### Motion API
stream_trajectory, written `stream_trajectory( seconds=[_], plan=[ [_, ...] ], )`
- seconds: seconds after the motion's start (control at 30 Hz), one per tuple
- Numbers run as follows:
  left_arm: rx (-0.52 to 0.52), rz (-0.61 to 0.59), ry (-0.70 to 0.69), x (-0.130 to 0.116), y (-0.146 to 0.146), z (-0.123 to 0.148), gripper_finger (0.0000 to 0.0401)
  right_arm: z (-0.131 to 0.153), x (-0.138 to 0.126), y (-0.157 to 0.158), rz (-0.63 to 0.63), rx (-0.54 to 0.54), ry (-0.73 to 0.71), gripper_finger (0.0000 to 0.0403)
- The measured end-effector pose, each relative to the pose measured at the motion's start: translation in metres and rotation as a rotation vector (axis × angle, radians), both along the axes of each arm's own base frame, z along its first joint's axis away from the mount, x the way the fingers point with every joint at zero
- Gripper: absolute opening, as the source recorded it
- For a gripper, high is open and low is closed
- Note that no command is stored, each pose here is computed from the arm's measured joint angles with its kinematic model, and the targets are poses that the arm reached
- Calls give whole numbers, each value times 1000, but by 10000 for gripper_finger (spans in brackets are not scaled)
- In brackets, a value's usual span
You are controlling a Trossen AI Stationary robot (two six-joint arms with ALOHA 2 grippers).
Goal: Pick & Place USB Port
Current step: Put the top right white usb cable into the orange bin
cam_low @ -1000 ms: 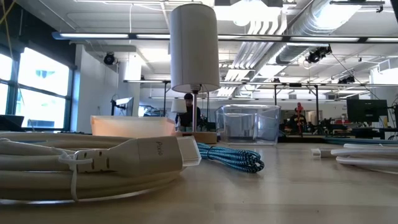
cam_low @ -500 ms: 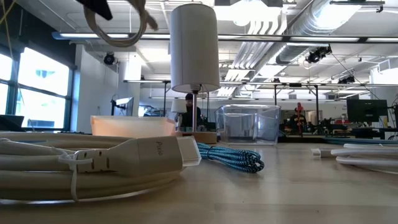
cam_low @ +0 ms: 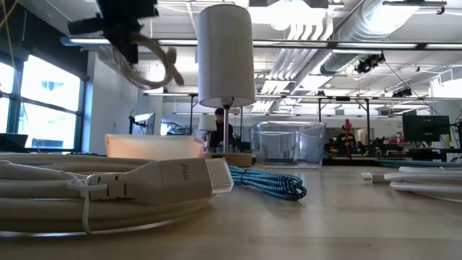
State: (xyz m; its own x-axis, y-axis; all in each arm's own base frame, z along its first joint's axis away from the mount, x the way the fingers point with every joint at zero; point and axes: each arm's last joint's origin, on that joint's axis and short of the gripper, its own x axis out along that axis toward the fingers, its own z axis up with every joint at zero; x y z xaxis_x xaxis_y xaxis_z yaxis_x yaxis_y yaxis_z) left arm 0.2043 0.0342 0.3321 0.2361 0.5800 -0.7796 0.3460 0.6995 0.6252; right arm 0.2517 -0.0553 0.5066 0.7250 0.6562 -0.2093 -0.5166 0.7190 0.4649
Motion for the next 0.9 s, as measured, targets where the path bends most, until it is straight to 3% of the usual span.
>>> stream_trajectory(
  seconds=[0.1,0.27,0.9],
  plan=[
    [-68,-32,55,7,14,-8,3,1,-7,2,-47,-7,31,145],
    [-86,-47,113,9,30,-14,3,7,-20,13,-52,7,46,145],
    [-134,-73,69,12,63,-16,3,22,-73,52,-219,-126,33,144]
  ],
)
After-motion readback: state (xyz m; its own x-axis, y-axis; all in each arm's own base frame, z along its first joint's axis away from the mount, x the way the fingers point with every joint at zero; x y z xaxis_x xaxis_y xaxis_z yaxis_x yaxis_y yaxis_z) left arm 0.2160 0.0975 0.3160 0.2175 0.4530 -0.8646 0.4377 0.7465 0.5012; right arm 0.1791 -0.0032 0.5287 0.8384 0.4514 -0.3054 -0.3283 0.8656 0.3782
